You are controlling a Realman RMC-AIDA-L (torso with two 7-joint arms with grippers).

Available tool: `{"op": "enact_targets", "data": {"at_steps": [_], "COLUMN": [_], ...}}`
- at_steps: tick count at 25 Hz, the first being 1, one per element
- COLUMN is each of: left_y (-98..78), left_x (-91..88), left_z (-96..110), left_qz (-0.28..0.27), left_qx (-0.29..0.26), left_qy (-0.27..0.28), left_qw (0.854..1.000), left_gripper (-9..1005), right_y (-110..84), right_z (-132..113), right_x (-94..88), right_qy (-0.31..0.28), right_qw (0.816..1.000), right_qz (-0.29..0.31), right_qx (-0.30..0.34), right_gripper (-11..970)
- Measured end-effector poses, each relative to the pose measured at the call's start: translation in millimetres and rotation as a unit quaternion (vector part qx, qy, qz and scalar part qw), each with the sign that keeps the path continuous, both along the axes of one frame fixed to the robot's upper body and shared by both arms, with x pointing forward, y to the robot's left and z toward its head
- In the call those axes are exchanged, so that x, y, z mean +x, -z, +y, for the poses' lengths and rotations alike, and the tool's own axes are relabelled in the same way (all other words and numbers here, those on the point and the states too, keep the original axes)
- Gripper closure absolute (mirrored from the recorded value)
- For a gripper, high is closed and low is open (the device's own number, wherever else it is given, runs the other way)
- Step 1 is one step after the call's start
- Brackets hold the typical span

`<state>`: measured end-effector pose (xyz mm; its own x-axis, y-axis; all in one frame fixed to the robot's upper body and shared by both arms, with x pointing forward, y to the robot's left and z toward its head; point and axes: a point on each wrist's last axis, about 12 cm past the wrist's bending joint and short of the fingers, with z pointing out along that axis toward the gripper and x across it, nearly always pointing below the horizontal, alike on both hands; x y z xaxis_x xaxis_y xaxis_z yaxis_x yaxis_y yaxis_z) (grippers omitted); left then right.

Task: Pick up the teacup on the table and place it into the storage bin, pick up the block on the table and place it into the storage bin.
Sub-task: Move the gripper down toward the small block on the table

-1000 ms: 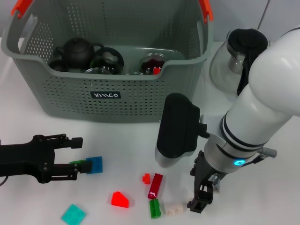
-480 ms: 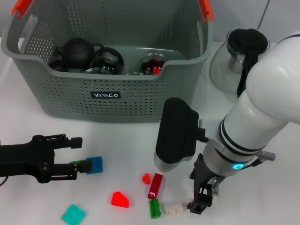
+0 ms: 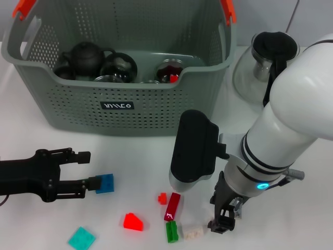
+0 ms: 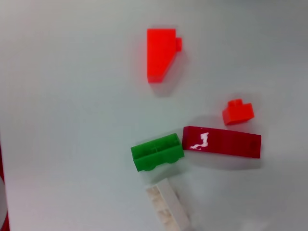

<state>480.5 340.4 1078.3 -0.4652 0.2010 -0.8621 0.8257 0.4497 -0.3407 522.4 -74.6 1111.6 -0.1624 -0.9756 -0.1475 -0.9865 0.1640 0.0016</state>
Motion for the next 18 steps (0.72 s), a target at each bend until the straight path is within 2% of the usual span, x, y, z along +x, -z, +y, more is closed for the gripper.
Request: {"op": "enact_targets", "data": {"at_steps": [2,5,10,18], "left_y": [0.1,0.2,0.2,0.5], "left_x": [0.0,0.1,0.1,-0.2], "left_z": [-0.1,-0.1,-0.2,-0.6], "left_qz": [0.0,0.0,0.0,0.001], "left_qx": [0.0,0.0,0.0,0.001], "left_qy": [0.0,0.0,0.0,0.002], "left_qw": [1.0,1.0,1.0,1.0], "left_gripper": [197,197,198,198], "right_y": [0.1,0.9,1.6,2.3], "right_z": [-0.2,-1.0,-1.4,-2.1], "right_x": [-0.2,-0.6,-0.8,-0.1], "right_qy": [0.0,0.002,0.003,0.009], "right_qw": [1.0,1.0,1.0,1.0], "right_qz": [0.001,0.002,0.003,0.006], "right_qx": [-0.001,-0.002,-0.002,-0.008], "right_gripper": [230,407,514,584]}}
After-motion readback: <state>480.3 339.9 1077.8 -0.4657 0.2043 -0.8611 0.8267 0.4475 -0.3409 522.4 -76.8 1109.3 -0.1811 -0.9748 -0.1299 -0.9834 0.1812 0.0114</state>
